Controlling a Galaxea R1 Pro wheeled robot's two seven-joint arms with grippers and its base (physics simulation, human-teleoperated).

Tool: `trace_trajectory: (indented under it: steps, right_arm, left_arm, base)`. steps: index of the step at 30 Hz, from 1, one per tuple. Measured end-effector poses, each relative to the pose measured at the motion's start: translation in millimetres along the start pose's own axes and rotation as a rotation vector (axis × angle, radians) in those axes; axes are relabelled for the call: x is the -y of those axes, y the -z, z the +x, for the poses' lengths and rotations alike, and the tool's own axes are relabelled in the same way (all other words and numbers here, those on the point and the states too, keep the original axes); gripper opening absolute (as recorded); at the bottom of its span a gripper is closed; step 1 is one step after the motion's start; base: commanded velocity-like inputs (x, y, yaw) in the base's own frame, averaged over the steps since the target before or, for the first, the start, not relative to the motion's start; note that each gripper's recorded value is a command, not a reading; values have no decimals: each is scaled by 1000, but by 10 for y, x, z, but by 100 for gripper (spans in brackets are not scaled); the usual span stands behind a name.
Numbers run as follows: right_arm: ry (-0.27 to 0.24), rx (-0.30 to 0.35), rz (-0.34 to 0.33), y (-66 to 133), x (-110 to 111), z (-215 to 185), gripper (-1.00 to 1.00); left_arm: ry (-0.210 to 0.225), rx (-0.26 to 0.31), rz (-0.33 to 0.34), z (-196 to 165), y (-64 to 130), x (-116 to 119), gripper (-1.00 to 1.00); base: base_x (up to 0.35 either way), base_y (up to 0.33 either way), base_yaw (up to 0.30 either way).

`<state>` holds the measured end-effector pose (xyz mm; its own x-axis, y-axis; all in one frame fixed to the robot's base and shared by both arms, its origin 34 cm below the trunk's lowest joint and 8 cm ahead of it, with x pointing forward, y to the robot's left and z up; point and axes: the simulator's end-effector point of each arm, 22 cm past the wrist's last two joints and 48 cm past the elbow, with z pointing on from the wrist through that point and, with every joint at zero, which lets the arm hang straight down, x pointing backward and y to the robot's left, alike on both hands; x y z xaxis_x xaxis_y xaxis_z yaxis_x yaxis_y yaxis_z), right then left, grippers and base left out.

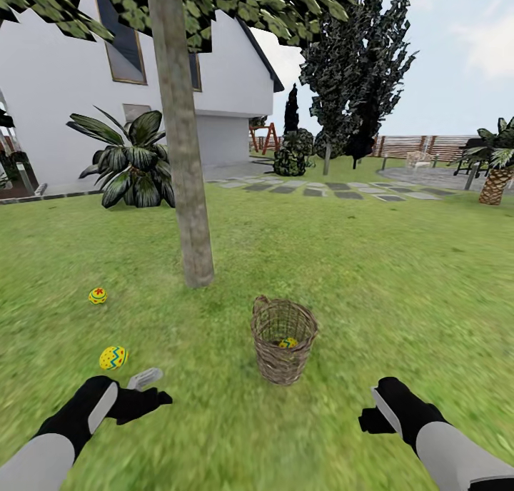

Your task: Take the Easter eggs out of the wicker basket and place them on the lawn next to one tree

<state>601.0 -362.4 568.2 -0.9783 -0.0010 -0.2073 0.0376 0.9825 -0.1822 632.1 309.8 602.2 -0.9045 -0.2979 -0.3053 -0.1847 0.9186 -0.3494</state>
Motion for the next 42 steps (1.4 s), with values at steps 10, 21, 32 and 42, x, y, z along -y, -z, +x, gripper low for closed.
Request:
trace_trajectory:
  steps: [10, 21, 32, 42]
  right_arm:
    - [2, -1, 1, 0, -5, 1, 100]
    - [-1, -1, 2, -2, 5, 5, 100]
    - [9, -3, -4, 0, -97, 9, 100]
    - [8, -3, -5, 0, -101, 9, 100]
  left_arm:
    - [-5, -1, 8, 15, -27, 70, 100]
    - [-34, -3, -86, -42, 115, -403, 100]
    - [-61, -34, -97, -29, 422, -1048, 100]
    - [-64, -34, -81, -23, 405, -994, 100]
  base:
    - [1, -83, 0]
    - [0, -343, 0]
    - [0, -344, 0]
    - [0, -344, 0]
